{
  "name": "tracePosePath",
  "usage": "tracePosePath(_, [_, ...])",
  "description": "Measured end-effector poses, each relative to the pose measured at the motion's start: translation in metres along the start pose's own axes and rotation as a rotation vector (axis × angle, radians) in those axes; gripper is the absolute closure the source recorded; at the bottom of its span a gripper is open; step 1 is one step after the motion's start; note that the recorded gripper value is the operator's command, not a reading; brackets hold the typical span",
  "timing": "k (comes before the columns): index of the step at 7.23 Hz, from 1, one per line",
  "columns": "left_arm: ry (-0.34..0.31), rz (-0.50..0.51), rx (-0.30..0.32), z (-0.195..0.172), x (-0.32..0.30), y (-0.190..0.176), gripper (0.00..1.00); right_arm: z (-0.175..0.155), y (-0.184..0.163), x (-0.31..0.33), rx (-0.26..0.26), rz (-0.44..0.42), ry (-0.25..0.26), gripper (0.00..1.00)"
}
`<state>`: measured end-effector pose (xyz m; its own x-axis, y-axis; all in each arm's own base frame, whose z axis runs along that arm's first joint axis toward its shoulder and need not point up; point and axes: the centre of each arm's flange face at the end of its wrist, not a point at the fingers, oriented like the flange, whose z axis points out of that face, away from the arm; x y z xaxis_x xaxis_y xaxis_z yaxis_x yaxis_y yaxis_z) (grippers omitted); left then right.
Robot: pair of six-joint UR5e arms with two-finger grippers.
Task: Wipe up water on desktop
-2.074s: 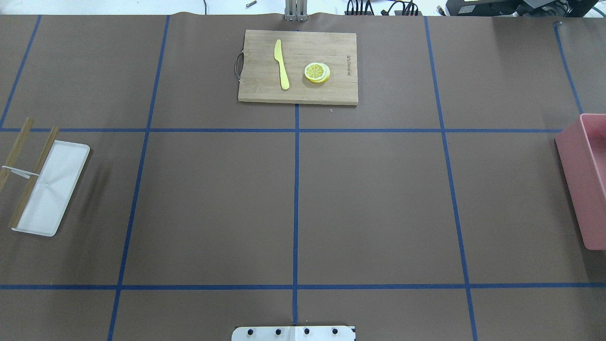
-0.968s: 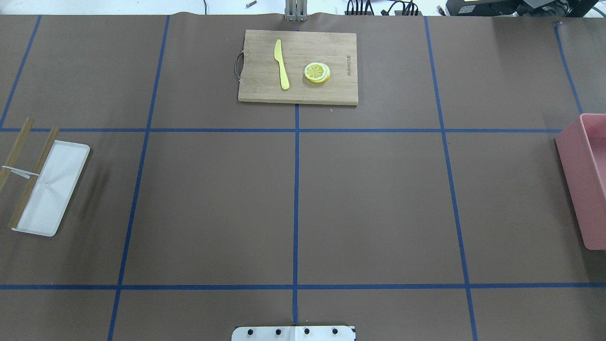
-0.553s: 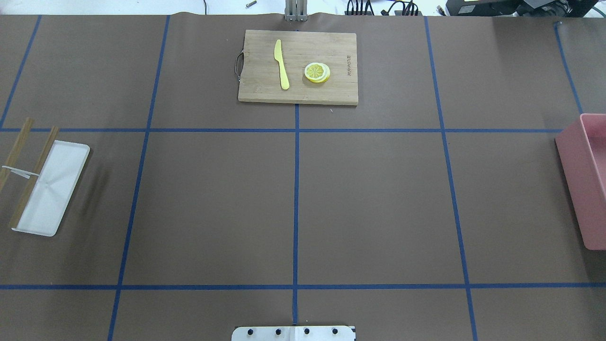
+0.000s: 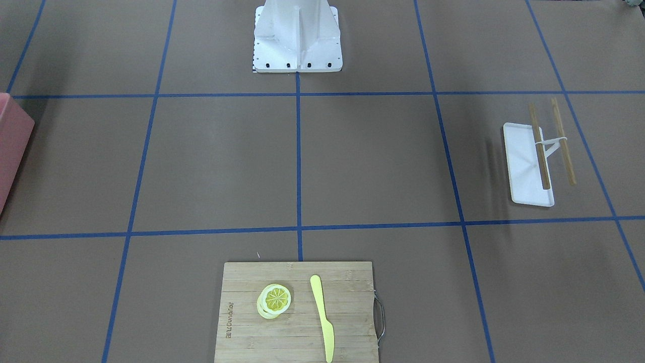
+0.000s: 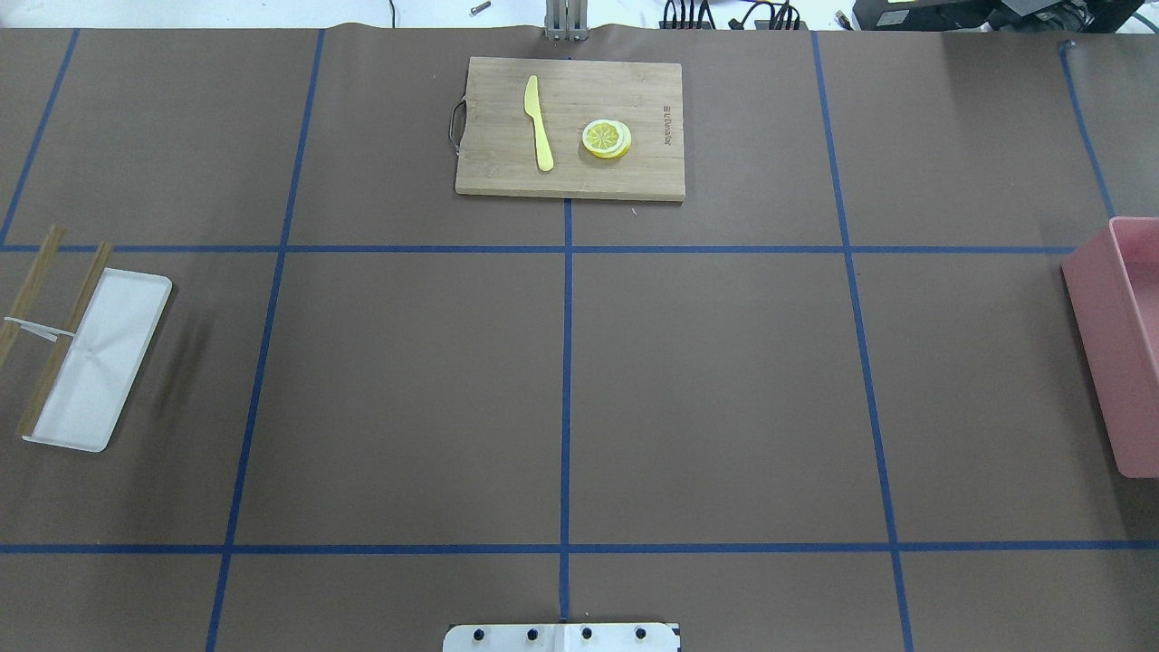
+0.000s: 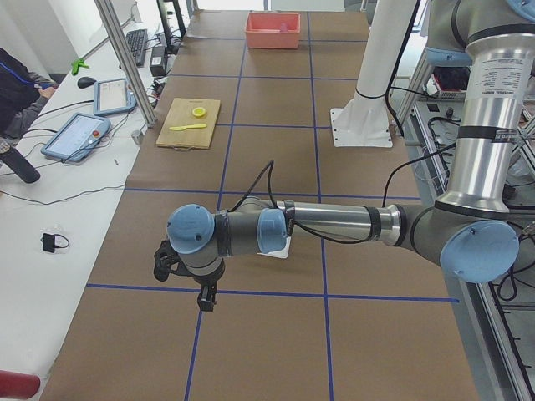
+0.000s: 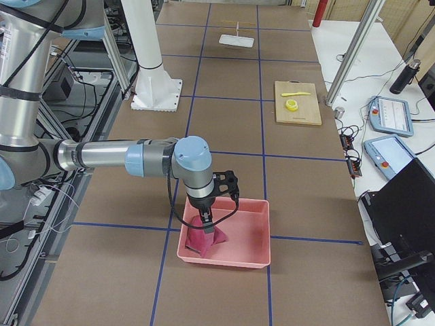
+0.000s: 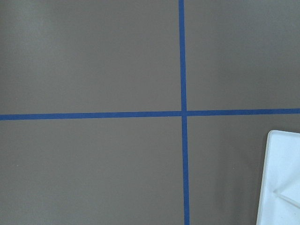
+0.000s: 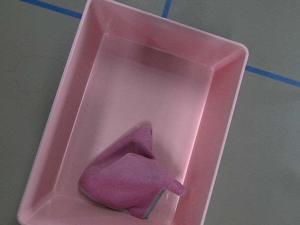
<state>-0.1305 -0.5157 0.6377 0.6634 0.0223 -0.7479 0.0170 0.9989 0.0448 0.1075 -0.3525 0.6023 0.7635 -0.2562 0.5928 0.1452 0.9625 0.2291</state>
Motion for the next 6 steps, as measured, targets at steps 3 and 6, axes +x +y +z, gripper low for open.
tracePosePath(3, [0.004, 0.0, 0.0, 0.007, -0.005, 0.013, 0.02, -0.007, -0.009, -0.007, 0.008, 0.089, -0.029, 0.0])
tracePosePath(6, [-0.001, -0.005, -0.005, 0.018, -0.015, 0.028, 0.02, 0.005, -0.019, -0.018, -0.052, 0.248, -0.057, 0.0])
